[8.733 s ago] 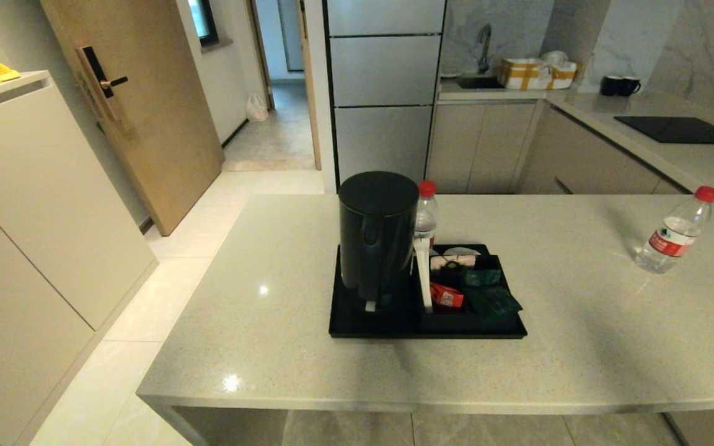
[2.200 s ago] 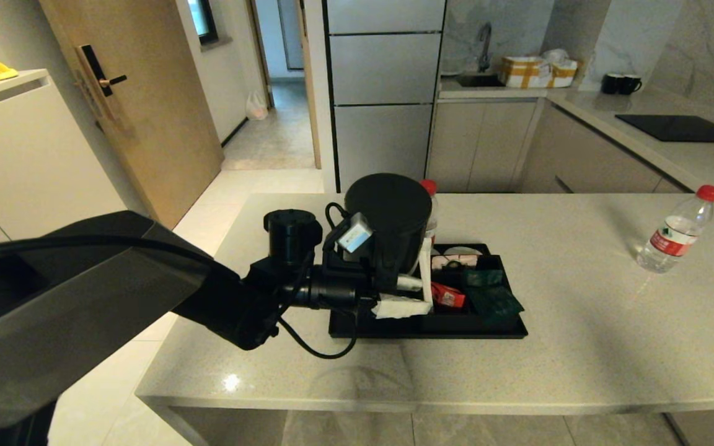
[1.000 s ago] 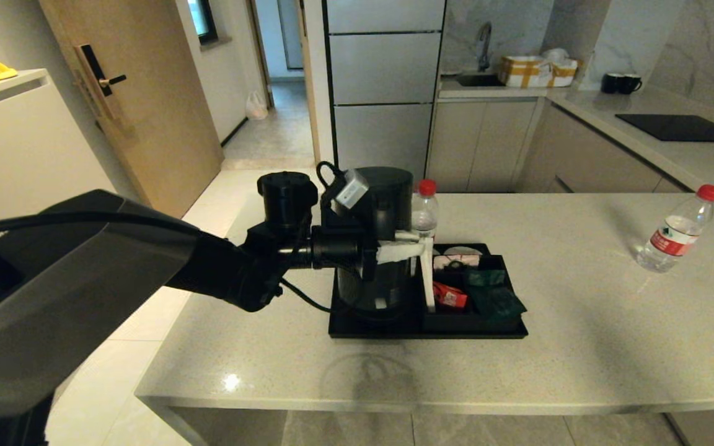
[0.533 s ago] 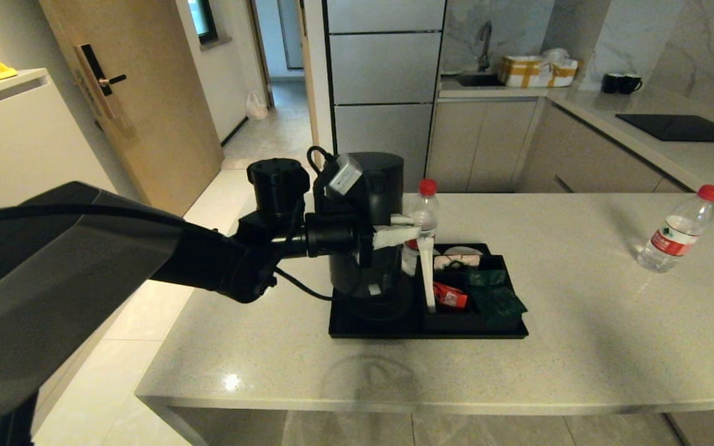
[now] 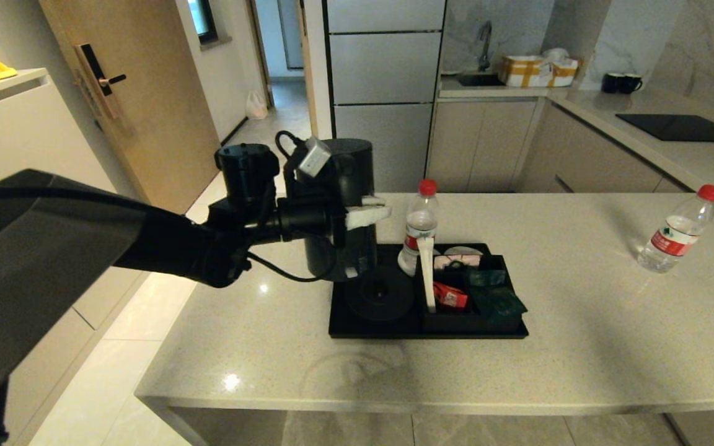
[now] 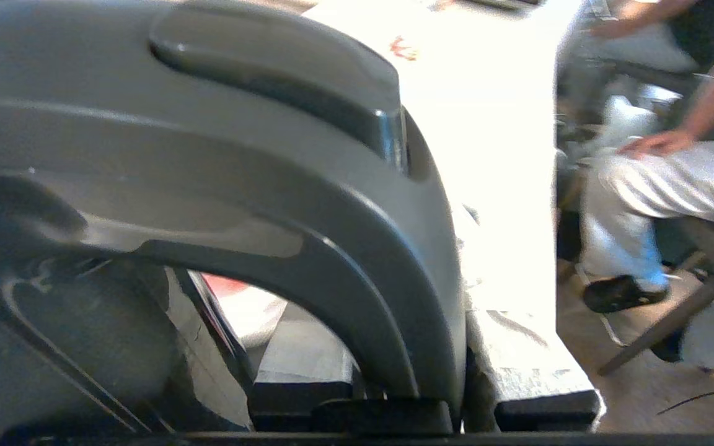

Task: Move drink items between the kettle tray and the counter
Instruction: Place it on the left

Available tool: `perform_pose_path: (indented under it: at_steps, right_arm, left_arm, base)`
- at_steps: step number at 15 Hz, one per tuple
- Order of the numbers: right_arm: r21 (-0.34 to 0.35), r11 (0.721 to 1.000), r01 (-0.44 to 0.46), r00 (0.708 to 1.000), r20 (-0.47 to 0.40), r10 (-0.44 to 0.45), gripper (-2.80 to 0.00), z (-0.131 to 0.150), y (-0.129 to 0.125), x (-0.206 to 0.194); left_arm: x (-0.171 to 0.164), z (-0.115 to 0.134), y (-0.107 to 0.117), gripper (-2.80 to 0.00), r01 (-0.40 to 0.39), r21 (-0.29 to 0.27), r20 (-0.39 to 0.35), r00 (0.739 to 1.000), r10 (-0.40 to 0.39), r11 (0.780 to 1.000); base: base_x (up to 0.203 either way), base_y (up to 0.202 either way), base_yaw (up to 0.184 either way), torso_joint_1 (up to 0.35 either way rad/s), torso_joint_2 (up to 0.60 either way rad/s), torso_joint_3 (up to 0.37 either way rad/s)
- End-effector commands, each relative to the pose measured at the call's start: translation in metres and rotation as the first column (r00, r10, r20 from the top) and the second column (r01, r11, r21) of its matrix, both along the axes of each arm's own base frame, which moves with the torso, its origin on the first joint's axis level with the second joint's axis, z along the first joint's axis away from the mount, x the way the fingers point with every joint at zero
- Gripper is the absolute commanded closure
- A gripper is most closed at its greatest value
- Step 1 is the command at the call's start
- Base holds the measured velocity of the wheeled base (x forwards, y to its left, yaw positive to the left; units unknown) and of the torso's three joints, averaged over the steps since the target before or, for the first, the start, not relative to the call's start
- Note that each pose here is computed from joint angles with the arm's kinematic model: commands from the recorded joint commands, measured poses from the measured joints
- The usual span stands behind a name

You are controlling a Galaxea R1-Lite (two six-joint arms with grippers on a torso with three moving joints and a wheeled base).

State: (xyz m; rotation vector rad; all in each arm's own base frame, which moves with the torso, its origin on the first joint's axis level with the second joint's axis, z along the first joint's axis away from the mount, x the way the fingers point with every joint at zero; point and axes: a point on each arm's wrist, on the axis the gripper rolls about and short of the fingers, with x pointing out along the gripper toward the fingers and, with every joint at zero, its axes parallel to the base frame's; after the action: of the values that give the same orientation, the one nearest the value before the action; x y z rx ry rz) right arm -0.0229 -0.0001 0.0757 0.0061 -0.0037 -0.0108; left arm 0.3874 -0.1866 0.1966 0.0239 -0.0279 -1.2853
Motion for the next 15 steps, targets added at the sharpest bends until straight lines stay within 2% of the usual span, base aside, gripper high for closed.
perform_pose_path:
  at_steps: [1,4,7,10,12,15]
  right_arm:
    - [0.0,1.0,0.0,1.0,-0.001,0.0,0.0,0.0,0.0,0.0]
    - [0.0,1.0,0.0,1.0,0.001,0.0,0.0,0.0,0.0,0.0]
    - [0.0,1.0,0.0,1.0,0.001,0.0,0.0,0.0,0.0,0.0]
    - [0.0,1.0,0.0,1.0,0.001,0.0,0.0,0.0,0.0,0.0]
    - [0.0,1.0,0.0,1.0,0.001,0.0,0.0,0.0,0.0,0.0]
    - [0.0,1.0,0.0,1.0,0.001,0.0,0.0,0.0,0.0,0.0]
  left_arm:
    - [0.0,0.005,0.03,0.0,-0.056,0.006,-0.011,0.998,0.056,0.998]
    - [-0.003,-0.009,0.064,0.0,-0.13,0.05,-0.027,0.991,0.131,0.99]
    - [-0.009,-0.039,0.082,0.0,-0.161,0.124,-0.02,0.986,0.164,0.979]
    - [-0.01,-0.059,0.1,0.0,-0.191,0.167,-0.028,0.98,0.198,0.967]
    - [-0.015,-0.076,0.104,0.0,-0.18,0.189,-0.062,0.979,0.195,0.965]
    - [-0.023,-0.089,0.114,0.0,-0.162,0.193,-0.087,0.98,0.181,0.968]
  base:
    - [0.0,0.0,0.0,0.0,0.0,0.0]
    - [0.0,0.0,0.0,0.0,0.0,0.0]
    - [0.0,0.0,0.0,0.0,0.0,0.0]
    - [0.0,0.0,0.0,0.0,0.0,0.0]
    - [0.0,0.0,0.0,0.0,0.0,0.0]
    - [0.0,0.0,0.0,0.0,0.0,0.0]
